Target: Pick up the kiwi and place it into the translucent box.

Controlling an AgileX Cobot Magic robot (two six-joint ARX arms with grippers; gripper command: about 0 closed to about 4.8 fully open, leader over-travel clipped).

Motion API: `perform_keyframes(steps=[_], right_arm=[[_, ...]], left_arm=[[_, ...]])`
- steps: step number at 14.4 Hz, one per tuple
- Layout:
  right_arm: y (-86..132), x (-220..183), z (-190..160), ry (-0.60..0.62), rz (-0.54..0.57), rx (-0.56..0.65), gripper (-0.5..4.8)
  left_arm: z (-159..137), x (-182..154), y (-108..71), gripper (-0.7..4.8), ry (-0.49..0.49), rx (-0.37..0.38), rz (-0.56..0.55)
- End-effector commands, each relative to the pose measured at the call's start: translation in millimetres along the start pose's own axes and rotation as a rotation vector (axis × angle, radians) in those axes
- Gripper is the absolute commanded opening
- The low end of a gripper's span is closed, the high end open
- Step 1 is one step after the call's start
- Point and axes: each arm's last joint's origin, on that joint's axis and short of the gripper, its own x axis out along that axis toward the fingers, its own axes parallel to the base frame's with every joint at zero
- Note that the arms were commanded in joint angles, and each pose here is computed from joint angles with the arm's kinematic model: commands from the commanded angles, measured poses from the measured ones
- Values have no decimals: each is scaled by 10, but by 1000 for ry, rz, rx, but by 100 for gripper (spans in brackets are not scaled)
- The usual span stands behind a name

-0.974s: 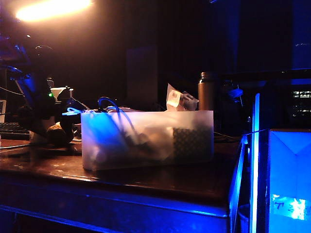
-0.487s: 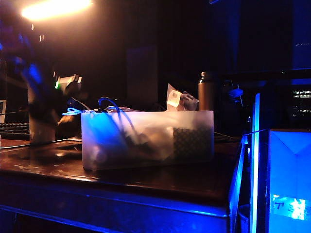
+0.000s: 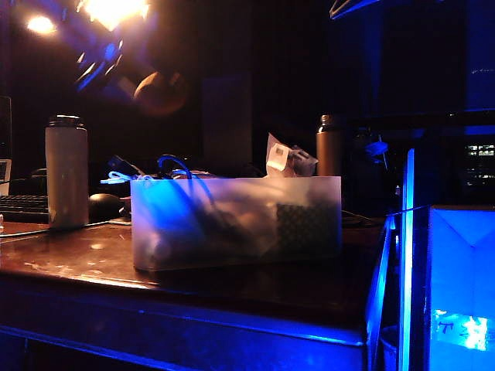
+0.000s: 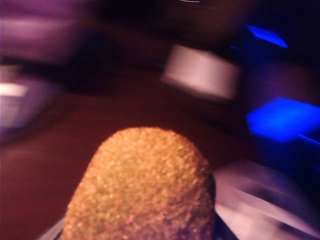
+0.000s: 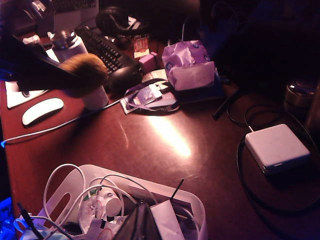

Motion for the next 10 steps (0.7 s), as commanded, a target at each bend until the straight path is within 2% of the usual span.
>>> perform_keyframes(steps=[1, 4, 7, 10], right_arm=[[5, 2, 19, -9, 8, -55, -1], [-7, 27, -47, 52, 8, -120, -1], [-24, 72, -108, 99, 11, -106, -1], [-23, 82, -116, 105, 27, -104, -1]], left_arm=[[-83, 42, -351, 328, 147, 32, -169], [-264, 209, -691, 328, 294, 104, -243], [-332, 310, -938, 328, 335, 146, -288], [-377, 334, -972, 340, 375, 186, -177]])
